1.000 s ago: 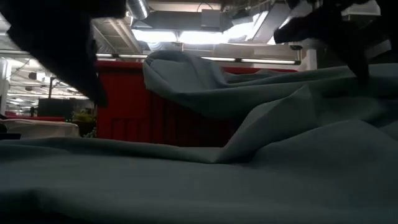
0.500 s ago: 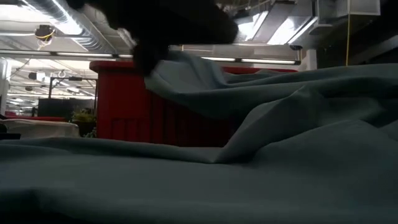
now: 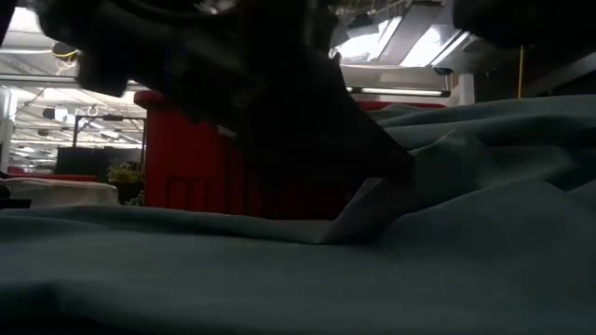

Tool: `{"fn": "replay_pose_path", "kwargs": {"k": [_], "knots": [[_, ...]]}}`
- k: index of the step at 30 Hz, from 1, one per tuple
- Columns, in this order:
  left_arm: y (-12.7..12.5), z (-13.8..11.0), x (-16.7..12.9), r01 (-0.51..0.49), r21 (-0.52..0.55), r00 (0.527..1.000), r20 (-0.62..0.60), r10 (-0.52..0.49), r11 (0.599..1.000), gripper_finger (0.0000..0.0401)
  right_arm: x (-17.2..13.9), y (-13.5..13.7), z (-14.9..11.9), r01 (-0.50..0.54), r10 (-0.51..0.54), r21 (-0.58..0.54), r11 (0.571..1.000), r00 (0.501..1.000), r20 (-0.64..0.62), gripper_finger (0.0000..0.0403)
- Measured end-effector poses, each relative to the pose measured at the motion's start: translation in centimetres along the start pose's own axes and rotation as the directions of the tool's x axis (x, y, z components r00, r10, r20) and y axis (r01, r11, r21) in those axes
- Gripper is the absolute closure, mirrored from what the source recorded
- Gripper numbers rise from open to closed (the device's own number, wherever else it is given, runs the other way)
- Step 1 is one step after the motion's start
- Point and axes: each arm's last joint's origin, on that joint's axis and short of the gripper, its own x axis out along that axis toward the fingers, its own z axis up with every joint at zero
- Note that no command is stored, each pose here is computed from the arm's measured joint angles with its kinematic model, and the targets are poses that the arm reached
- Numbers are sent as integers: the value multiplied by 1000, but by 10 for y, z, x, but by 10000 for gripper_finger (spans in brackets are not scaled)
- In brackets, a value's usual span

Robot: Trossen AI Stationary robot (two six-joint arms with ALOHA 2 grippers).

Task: Fold Laundry from Bin
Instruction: Fold the blue pants on top of the blue shirt

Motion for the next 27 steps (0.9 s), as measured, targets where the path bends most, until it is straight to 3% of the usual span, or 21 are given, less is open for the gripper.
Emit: {"fn": "replay_pose_path", "kwargs": {"k": [14, 22, 27], "knots": [[53, 28, 17, -140, -48, 990, 26, 142, 989, 401, 44, 11, 3, -230, 227, -1, 973, 960, -166, 253], [69, 37, 21, -178, -9, 983, 47, 178, 984, 401, 42, 13, 5, -289, 280, -27, 957, 944, -175, 253], [76, 40, 22, -192, -11, 980, 52, 192, 981, 401, 24, 15, 8, -302, 284, -65, 951, 938, -201, 253]]}}
